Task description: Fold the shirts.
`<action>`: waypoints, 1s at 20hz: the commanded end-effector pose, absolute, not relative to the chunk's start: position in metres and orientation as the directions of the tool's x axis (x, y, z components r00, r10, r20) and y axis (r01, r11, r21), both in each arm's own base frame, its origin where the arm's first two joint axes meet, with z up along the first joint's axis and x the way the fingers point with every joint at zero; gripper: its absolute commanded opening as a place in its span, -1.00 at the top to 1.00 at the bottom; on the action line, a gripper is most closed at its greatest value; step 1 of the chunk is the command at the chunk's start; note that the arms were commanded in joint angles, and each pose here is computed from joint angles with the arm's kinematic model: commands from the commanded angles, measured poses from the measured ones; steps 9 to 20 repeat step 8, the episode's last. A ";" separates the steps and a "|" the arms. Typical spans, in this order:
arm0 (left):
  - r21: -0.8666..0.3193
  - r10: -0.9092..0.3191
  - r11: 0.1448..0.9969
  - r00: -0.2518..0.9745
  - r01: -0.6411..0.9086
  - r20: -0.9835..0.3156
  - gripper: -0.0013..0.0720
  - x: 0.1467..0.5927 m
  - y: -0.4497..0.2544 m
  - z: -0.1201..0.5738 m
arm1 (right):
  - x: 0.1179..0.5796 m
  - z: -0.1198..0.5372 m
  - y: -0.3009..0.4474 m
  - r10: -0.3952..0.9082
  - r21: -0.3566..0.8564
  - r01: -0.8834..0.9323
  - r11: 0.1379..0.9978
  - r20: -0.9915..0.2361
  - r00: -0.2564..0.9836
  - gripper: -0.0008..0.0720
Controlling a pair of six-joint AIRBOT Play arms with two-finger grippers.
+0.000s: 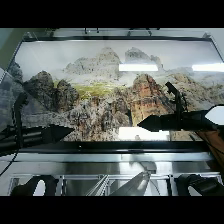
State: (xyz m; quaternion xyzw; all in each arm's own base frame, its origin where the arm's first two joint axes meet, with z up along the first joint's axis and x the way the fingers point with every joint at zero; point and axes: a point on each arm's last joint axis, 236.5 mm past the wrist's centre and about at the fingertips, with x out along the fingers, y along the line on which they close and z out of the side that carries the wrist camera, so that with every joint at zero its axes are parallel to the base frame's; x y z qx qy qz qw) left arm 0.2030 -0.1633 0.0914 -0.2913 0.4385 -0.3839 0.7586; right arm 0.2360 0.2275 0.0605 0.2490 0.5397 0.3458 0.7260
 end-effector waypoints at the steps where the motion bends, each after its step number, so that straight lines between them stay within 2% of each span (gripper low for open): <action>1: -0.788 -0.842 0.528 0.312 0.317 -0.439 0.89 0.196 -0.162 0.089 | 0.236 0.060 0.229 0.773 0.736 -0.237 0.635 -0.608 0.182 0.94; 3: -0.805 -0.855 0.511 0.276 0.302 -0.439 0.89 0.193 -0.165 0.085 | 0.248 0.057 0.226 0.757 0.683 -0.329 0.652 -0.614 0.225 0.94; 8: -0.847 -0.883 0.468 0.185 0.255 -0.432 0.95 0.192 -0.175 0.073 | 0.252 0.051 0.226 0.752 0.682 -0.322 0.657 -0.621 0.221 0.94; 20: -0.847 -0.883 0.468 0.185 0.255 -0.432 0.95 0.192 -0.175 0.073 | 0.252 0.051 0.226 0.752 0.682 -0.322 0.657 -0.621 0.221 0.94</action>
